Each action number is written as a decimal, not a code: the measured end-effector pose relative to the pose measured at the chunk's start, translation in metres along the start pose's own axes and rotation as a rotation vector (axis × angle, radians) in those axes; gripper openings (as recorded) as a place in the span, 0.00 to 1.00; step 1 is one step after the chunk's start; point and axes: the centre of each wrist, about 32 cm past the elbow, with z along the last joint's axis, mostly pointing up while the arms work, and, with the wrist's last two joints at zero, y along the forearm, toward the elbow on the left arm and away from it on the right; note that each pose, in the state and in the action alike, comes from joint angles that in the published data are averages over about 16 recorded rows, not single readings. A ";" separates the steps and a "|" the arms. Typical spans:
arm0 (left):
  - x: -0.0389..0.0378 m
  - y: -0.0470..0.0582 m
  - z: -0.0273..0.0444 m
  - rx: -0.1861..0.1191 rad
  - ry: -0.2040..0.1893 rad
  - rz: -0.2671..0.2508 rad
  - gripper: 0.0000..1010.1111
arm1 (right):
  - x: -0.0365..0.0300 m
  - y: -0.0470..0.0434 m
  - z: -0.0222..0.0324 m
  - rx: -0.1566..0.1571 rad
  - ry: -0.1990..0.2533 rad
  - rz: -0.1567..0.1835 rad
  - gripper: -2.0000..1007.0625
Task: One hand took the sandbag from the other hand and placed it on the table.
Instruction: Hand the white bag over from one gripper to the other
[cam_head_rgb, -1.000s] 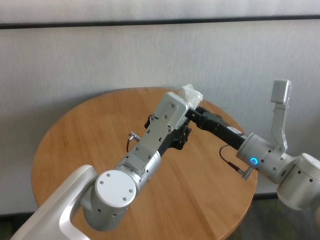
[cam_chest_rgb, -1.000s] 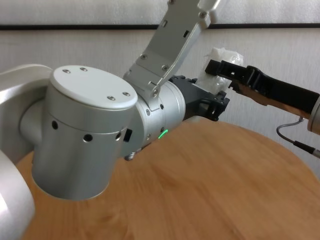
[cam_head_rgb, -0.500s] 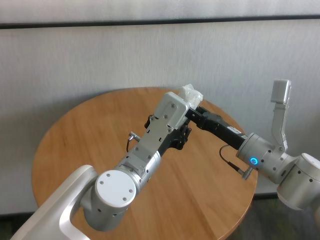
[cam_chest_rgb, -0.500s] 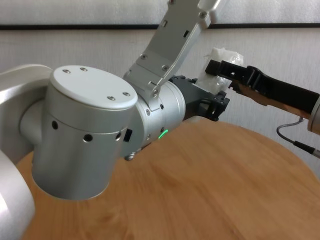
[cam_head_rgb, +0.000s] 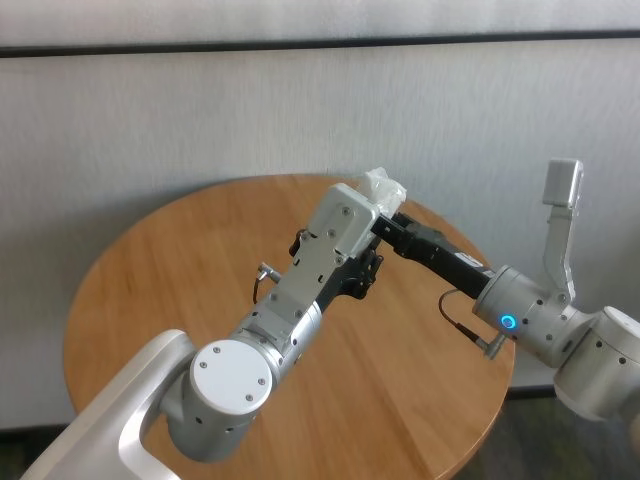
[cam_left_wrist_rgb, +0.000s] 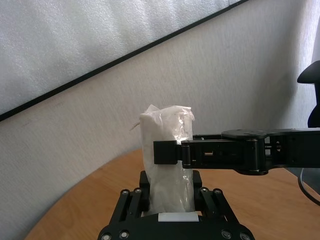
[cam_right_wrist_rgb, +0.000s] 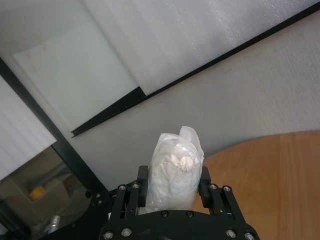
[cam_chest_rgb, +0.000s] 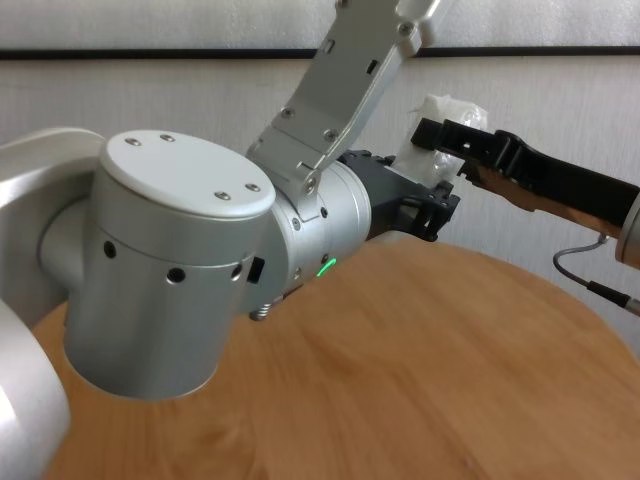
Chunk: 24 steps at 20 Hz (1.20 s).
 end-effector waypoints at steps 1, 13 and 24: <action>0.0000 0.000 0.0000 0.000 0.000 0.000 0.50 | 0.0000 0.0000 0.0000 0.000 0.001 0.000 0.58; 0.0000 0.000 0.0000 0.000 0.000 0.000 0.50 | -0.0005 0.0005 0.0000 0.003 0.009 0.002 0.58; 0.0000 0.000 0.0001 0.000 0.000 0.000 0.68 | -0.0011 0.0003 0.0007 0.008 0.003 0.001 0.58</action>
